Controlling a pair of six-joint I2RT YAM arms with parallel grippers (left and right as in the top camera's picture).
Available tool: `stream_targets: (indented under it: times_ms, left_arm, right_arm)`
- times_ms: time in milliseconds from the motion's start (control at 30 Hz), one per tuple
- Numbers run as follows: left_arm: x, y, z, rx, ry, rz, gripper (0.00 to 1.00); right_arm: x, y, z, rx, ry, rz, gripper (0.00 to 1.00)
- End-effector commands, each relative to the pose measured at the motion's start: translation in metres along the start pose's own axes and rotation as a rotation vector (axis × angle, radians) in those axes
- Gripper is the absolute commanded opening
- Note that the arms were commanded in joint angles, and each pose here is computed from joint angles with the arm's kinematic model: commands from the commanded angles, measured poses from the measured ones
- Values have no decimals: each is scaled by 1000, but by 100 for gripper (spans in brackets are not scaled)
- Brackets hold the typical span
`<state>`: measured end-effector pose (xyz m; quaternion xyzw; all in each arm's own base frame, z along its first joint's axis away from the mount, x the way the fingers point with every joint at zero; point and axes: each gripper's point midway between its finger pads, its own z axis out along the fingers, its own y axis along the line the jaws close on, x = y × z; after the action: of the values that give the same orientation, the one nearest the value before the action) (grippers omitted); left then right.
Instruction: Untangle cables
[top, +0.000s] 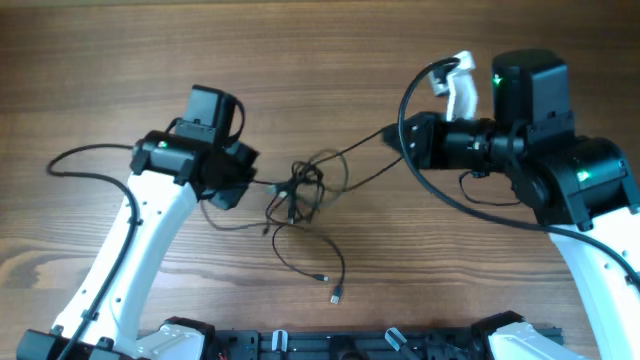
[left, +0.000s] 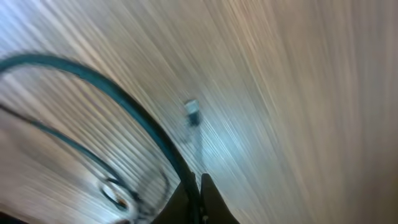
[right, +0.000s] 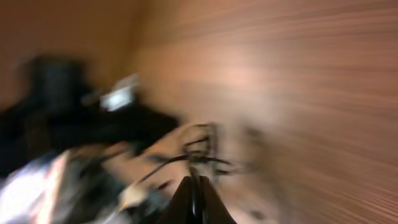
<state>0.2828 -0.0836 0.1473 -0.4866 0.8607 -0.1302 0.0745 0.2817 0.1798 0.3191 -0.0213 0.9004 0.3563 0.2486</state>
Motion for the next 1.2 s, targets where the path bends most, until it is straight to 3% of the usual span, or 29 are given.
stream_targets:
  times_ms: [0,400,533,733,967,1167]
  left_arm:
    - [-33,12,-4,-53,-129,-30,4]
    - [-35,2,-8,4,-132,-19,4]
    - [-27,-31,-32,204,-101,92,4]
    - [-50,-44,-110,494,-229,43,4]
    - [-61,-22,-165,649,-302,-21,4]
    - [-40,-40,-190,803,-214,52,4]
  right_arm:
    - [-34,-60,-15,356,-206,51,4]
    - [-39,-139,-78,872,-463,278,4]
    - [-31,-152,-94,983,-487,309,4]
    - [-17,-167,-108,1065,-495,399,4]
    - [-15,-159,-85,929,-400,412,4]
    - [-18,-109,-35,584,-176,142,5]
